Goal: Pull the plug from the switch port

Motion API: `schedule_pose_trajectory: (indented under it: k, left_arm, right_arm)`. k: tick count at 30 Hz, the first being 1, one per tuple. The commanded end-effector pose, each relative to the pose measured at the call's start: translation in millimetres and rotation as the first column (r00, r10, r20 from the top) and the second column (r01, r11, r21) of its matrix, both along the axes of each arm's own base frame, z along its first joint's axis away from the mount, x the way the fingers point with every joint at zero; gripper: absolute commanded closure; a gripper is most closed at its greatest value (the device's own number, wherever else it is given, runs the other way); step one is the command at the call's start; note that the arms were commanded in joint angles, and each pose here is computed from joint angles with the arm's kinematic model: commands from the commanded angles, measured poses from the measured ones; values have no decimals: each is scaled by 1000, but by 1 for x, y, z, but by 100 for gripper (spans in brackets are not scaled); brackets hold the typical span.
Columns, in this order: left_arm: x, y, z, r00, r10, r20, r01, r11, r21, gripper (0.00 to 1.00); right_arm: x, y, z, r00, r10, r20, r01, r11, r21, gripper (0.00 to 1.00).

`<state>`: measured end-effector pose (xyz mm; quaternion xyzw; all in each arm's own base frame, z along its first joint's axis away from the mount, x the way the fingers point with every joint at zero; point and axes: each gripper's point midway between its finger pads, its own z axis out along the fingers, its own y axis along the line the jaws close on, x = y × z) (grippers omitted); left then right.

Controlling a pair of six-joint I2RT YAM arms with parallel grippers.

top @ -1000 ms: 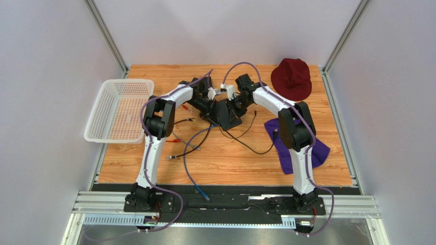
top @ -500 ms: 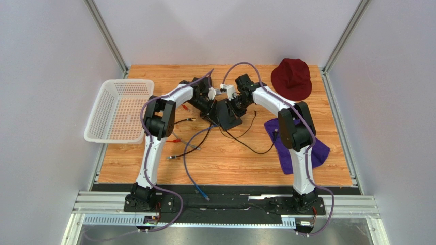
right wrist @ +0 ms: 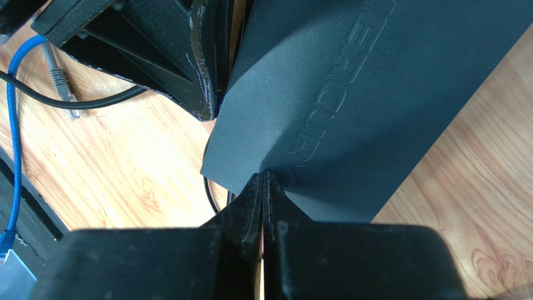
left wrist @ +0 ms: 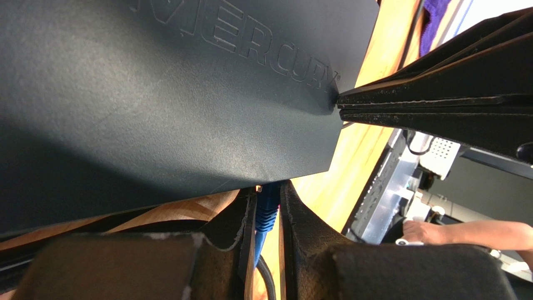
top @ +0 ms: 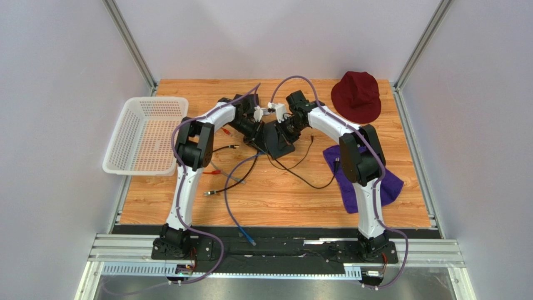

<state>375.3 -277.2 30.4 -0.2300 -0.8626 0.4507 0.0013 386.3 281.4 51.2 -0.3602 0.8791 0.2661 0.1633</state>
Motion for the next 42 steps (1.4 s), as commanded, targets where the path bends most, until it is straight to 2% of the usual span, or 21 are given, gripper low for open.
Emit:
schedule_pose_trajectory:
  k: [1,3,4,9,12,18,21,22,23,26,27,32,42]
  left_arm:
    - [-5,11,7,1000,5,12,-5,1000,-18,100]
    - [-1,11,9,1000,-6,17,7,1000,-22,100]
    - [-7,13,5,999,-12,-33,12,1000,-8,100]
    - [16,14,18,997,-12,76,11,1000,4,100]
    - [18,18,17,995,-19,98,17,1000,26,100]
    - [-13,22,-3,999,-18,-42,19,1000,15,100]
    - [-11,23,-3,999,-13,-38,14,1000,23,100]
    - [-8,23,-2,999,0,-42,1,1000,31,98]
    - [-5,23,-1,999,15,-43,-14,999,39,83]
    - [6,21,8,997,58,-54,-57,998,8,62]
    - [11,23,8,996,75,-50,-74,997,9,60]
    - [14,26,0,990,116,-84,-113,993,29,58]
    - [14,22,-6,988,111,-105,-111,994,6,64]
  right_arm:
    - [-4,-6,-27,1000,22,-11,-22,997,-74,100]
    - [-4,-6,-27,1000,22,-12,-23,997,-73,100]
    - [-4,-6,-28,1000,22,-12,-23,997,-73,100]
    - [-4,-6,-28,1000,22,-13,-23,997,-73,100]
    - [-4,-6,-28,1000,22,-10,-23,997,-75,100]
    - [-3,-6,-28,1000,23,-11,-24,997,-74,100]
    - [-3,-6,-29,1000,21,-10,-22,997,-79,100]
    - [-3,-7,-29,1000,21,-9,-21,997,-80,100]
    - [-2,-7,-30,1000,20,-10,-20,997,-79,100]
    - [-2,-6,-29,1000,21,-5,-22,996,-81,100]
    - [-2,-7,-29,1000,19,-6,-20,996,-83,100]
    - [-1,-9,-31,1000,15,-8,-16,996,-87,100]
    - [-1,-10,-35,1000,14,-11,-15,995,-100,100]
